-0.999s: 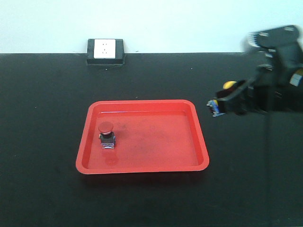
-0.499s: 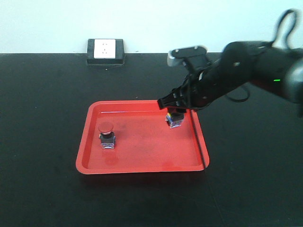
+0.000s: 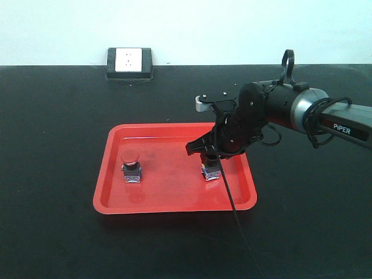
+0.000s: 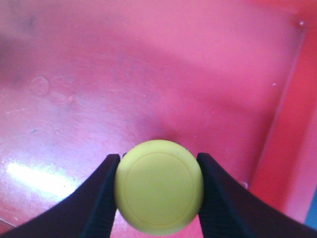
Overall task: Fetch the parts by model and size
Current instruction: 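Reach the right gripper with the yellow-capped button over the tray, then set the yellow-capped button down in the tray and open the right gripper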
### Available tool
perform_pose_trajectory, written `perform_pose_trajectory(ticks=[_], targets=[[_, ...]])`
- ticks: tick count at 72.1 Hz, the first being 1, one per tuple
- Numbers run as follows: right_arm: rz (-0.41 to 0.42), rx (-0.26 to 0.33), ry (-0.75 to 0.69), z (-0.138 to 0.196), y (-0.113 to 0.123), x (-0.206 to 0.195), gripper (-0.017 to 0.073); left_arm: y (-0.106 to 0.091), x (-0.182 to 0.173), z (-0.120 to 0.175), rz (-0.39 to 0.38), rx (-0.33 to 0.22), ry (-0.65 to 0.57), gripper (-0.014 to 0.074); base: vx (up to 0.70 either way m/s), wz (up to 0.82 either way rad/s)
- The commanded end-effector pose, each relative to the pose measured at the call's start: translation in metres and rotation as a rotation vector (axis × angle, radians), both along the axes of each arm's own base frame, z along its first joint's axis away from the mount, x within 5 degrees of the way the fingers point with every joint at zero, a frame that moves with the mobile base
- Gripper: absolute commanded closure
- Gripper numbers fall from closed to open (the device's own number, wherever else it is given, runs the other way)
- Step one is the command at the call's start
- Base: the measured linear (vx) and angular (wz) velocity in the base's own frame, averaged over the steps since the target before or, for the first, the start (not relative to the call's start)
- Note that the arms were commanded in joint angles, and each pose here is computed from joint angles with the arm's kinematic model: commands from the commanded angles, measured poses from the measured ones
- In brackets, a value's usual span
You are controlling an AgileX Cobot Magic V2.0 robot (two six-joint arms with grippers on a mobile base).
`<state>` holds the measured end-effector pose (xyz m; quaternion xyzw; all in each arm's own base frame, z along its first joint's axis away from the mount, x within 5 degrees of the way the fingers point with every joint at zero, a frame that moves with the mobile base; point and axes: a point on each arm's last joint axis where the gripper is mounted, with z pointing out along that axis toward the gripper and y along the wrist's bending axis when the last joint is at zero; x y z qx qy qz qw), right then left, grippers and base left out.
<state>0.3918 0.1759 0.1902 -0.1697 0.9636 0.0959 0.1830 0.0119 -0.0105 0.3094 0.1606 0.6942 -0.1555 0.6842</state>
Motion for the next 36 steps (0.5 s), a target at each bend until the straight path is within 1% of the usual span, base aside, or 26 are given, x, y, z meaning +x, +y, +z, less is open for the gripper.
perform_pose_trajectory(ticks=[1,3,7,8,10,15,21,28,34,36], targets=[[-0.006,0.037,-0.102,0.031,-0.001,0.004,0.0338,0.0,-0.001,0.014,-0.005,-0.047,-0.075,0.0083,0.0,0.0],[-0.006,0.036,-0.099,0.031,-0.001,0.004,0.0307,0.0,-0.001,0.014,-0.005,-0.047,-0.075,0.0083,0.0,0.0],[-0.005,0.034,-0.092,0.031,-0.001,0.003,0.021,0.0,-0.001,0.014,-0.005,-0.047,-0.075,0.0083,0.0,0.0],[-0.005,0.033,-0.09,0.031,-0.001,0.003,0.02,0.0,-0.001,0.014,-0.005,-0.047,-0.075,0.0083,0.0,0.0],[-0.004,0.033,-0.089,0.032,-0.002,0.002,0.0146,0.0,-0.001,0.014,-0.005,-0.047,-0.075,0.0083,0.0,0.0],[-0.005,0.037,-0.095,0.037,-0.002,0.001,0.0053,0.0,-0.001,0.014,-0.005,-0.047,-0.075,0.0083,0.0,0.0],[-0.004,0.048,-0.12,0.051,-0.004,-0.003,-0.0029,0.0,-0.001,0.014,-0.005,-0.047,-0.075,0.0083,0.0,0.0],[0.0,0.064,-0.167,0.078,-0.008,-0.012,-0.0072,0.0,-0.001,0.014,-0.005,-0.047,-0.075,0.0083,0.0,0.0],[0.009,0.063,-0.219,0.105,-0.014,-0.024,-0.007,0.0,-0.001,0.014,-0.005,-0.047,-0.074,0.0083,0.0,0.0],[0.013,0.064,-0.247,0.119,-0.017,-0.03,-0.0066,0.0,-0.001,0.014,-0.005,-0.047,-0.074,0.0083,0.0,0.0]])
